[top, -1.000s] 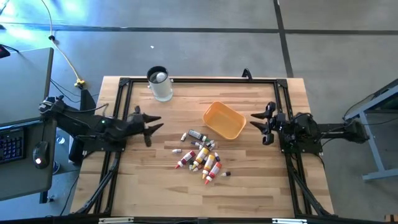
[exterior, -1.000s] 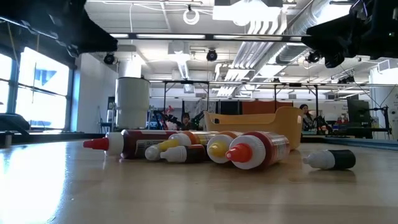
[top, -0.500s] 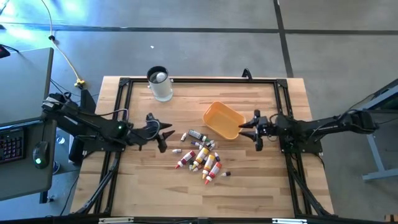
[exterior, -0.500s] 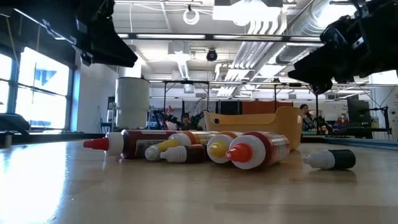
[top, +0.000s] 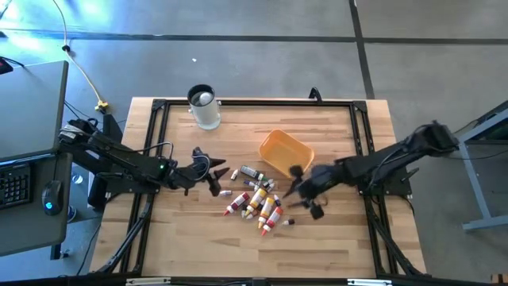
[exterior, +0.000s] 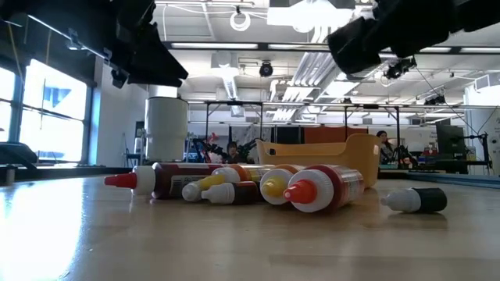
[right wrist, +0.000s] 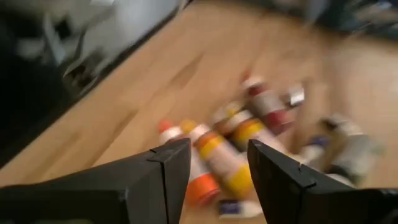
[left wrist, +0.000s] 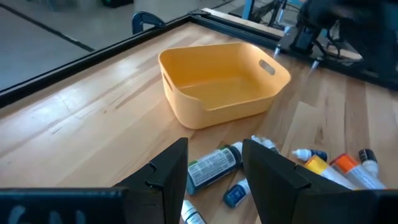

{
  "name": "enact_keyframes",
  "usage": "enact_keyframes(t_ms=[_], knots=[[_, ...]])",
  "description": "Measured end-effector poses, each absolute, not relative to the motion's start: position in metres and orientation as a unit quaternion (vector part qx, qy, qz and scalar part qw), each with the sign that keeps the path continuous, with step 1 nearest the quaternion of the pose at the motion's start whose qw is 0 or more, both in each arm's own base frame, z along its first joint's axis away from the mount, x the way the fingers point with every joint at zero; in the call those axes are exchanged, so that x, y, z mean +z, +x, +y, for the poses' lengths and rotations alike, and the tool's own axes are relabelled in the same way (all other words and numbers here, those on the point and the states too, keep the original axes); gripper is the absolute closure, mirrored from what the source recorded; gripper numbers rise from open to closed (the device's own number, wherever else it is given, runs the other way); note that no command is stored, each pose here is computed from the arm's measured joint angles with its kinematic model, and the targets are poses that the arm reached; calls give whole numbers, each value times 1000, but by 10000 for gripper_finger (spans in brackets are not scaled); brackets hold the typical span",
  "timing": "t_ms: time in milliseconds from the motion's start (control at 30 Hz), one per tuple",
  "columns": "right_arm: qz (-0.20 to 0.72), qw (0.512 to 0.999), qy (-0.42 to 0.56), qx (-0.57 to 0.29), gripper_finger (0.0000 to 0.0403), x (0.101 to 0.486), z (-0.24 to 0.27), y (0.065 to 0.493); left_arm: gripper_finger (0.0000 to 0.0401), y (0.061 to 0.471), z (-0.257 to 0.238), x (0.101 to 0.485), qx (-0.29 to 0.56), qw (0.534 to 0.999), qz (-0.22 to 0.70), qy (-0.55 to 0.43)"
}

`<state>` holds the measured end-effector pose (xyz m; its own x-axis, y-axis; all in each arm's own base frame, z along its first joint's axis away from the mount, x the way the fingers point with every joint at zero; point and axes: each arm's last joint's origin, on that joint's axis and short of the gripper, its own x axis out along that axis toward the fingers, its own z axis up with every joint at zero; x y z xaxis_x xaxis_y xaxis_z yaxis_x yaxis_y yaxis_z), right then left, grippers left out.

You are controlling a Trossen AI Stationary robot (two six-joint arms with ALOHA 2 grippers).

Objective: Pick & Place food coloring
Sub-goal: Put the large orange food coloring bottle into the yellow bin

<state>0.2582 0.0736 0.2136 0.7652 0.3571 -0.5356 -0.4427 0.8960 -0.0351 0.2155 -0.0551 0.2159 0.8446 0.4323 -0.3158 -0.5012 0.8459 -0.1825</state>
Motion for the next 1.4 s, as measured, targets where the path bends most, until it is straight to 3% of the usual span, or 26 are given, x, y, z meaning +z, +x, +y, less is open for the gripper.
enact_keyframes(t_ms=[167, 367, 933, 1400], knots=[[381, 886, -99, 246, 249, 207, 105, 294, 249, 215, -55, 216, 251, 949, 128, -139], [450, 837, -157, 269, 249, 190, 135, 330, 249, 215, -55, 216, 255, 945, 121, -166], [495, 787, -291, 223, 248, 152, 182, 371, 249, 216, -57, 214, 219, 937, 130, -238], [529, 767, -290, 219, 249, 137, 173, 372, 249, 216, -57, 214, 221, 936, 128, -242]])
